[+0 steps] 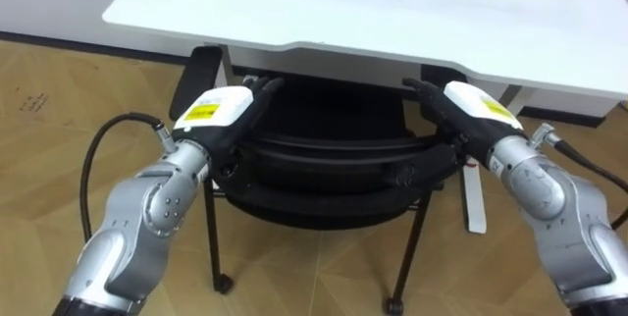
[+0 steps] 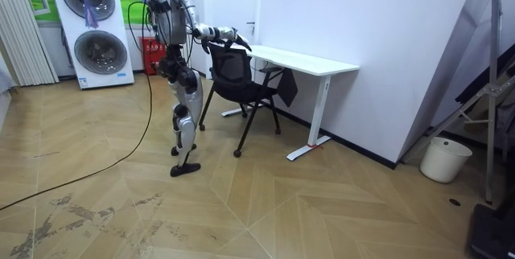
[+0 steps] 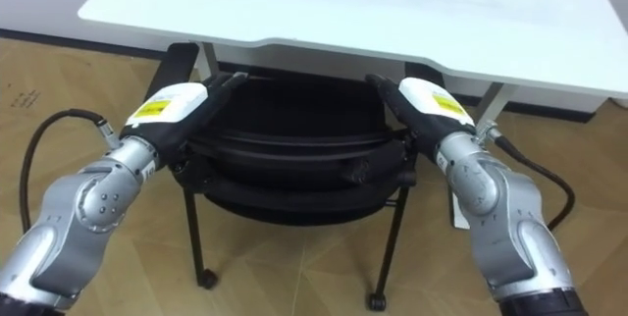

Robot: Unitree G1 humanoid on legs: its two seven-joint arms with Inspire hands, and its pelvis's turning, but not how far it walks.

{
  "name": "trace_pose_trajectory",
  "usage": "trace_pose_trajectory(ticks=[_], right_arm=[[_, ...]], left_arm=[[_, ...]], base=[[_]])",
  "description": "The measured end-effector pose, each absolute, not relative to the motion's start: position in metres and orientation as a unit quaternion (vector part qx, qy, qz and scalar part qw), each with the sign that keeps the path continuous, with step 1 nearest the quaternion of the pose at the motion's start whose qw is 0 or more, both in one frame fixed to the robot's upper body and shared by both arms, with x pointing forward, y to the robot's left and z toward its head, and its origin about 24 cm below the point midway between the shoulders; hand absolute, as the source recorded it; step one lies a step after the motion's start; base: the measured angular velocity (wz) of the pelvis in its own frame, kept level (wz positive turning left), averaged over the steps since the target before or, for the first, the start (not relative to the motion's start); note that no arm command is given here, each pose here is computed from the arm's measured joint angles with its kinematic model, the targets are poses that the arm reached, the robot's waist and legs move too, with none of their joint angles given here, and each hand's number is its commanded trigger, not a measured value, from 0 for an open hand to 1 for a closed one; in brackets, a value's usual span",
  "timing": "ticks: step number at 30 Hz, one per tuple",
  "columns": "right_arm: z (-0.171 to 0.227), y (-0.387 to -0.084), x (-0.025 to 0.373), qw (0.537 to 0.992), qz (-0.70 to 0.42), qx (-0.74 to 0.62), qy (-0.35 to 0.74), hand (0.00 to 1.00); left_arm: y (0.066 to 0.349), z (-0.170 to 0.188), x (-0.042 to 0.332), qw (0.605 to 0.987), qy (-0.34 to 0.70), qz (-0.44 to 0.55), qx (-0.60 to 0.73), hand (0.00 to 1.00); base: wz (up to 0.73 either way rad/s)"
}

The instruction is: Push chair

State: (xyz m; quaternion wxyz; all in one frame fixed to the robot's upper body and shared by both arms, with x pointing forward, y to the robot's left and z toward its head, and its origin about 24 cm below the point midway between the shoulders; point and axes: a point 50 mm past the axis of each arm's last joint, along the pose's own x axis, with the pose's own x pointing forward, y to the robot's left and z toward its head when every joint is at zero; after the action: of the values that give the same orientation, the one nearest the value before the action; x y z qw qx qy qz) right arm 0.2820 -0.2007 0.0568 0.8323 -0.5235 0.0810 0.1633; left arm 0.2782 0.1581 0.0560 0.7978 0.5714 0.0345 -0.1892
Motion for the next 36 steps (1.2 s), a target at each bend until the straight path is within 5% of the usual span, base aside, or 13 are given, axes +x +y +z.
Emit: trace_pose_trajectory(ticks=[18,24,27,32,36], right_arm=[[0.057,-0.199,0.282,0.839,0.159,-0.515,0.075,0.0],[0.075,-0.213,0.283,0.856,0.131,-0.498,0.043,0.0],[0.11,-0.24,0.282,0.863,0.05,-0.502,-0.016,0.0],[0.216,-0.295,0.254,0.833,-0.154,-0.493,-0.196,0.0],[0.252,-0.317,0.219,0.788,-0.275,-0.468,-0.289,0.0]], left_arm=[[0.157,0.058,0.279,0.806,0.024,-0.176,0.565,0.0],[0.185,0.083,0.282,0.822,-0.007,-0.117,0.557,0.0],[0.203,0.121,0.284,0.806,-0.076,-0.06,0.584,0.0],[0.265,0.24,0.252,0.732,-0.273,0.208,0.588,0.0],[0.307,0.268,0.213,0.666,-0.322,0.363,0.567,0.0]], base=[[-0.01],[-0.04],[0.01],[0.0],[-0.02]])
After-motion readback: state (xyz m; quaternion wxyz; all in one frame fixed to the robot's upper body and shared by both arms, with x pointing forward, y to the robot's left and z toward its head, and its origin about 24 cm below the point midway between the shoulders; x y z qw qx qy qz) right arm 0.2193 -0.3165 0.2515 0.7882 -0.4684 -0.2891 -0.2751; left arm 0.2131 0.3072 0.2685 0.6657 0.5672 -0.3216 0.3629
